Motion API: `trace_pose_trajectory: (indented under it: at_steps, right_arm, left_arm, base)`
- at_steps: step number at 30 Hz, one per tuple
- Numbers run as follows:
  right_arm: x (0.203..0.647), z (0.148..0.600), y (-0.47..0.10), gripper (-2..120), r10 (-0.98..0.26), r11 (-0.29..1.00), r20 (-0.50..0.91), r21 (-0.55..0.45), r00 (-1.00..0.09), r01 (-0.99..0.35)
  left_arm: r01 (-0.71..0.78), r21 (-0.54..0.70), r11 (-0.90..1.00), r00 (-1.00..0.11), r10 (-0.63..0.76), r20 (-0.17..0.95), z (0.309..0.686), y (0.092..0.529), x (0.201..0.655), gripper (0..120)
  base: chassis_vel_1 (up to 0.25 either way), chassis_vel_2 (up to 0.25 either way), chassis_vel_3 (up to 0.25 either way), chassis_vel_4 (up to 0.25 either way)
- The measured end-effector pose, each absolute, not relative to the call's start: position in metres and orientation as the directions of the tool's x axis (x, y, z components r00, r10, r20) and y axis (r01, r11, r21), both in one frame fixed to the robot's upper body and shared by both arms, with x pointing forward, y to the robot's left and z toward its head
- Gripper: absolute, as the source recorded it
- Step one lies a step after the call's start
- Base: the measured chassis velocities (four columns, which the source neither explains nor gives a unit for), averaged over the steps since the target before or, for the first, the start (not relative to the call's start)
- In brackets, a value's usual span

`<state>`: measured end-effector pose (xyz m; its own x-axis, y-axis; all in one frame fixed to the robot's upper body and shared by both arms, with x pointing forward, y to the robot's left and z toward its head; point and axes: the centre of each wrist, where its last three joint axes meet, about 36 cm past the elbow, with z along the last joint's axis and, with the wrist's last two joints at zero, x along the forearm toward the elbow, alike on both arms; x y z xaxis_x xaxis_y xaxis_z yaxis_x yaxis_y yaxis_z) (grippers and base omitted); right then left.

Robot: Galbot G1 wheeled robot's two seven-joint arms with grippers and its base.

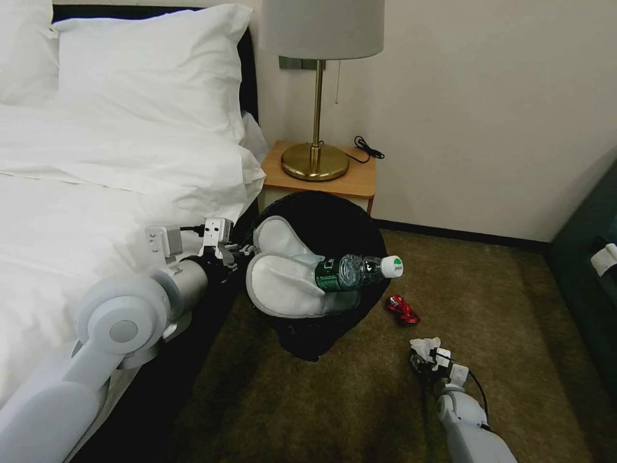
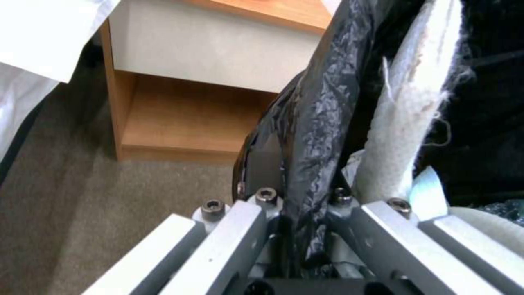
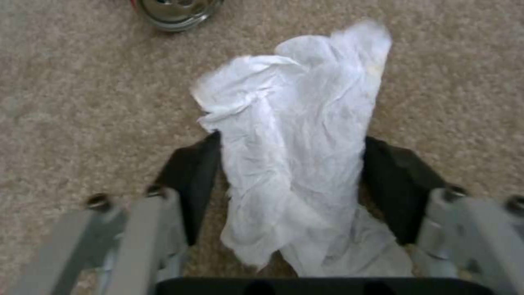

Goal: Pick up the trash bin, then pick up the garbage on the floor and place it into the trash bin.

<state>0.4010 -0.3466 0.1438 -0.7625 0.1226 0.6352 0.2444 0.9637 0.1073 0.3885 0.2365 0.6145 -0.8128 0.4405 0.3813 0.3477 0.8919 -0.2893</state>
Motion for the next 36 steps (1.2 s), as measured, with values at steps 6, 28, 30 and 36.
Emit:
trace_pose_trajectory:
  at_steps: [6,28,30,36]
  right_arm:
    - [0.401,0.144,-0.344,37,0.124,0.963,0.631,0.109,-0.766,0.246]
    - [0.399,0.246,-0.373,0,0.078,0.976,0.404,0.156,-0.911,0.153]
    - [0.396,0.263,-0.378,0,0.074,0.977,0.379,0.16,-0.922,0.144]
    - [0.39,0.352,-0.392,0,0.053,0.982,0.234,0.165,-0.971,0.094]
  left_arm:
    - [0.349,-0.291,0.891,-0.812,0.442,0.381,0.614,0.236,0.389,1]
    - [0.339,-0.287,0.896,-0.815,0.432,0.386,0.613,0.238,0.388,1]
    - [0.339,-0.287,0.896,-0.815,0.432,0.386,0.613,0.238,0.388,1]
    - [0.34,-0.289,0.895,-0.814,0.434,0.386,0.613,0.237,0.387,1]
  base:
    - [0.0,0.0,0.0,0.0]
    - [0.0,0.0,0.0,0.0]
    - [0.0,0.0,0.0,0.0]
    - [0.0,0.0,0.0,0.0]
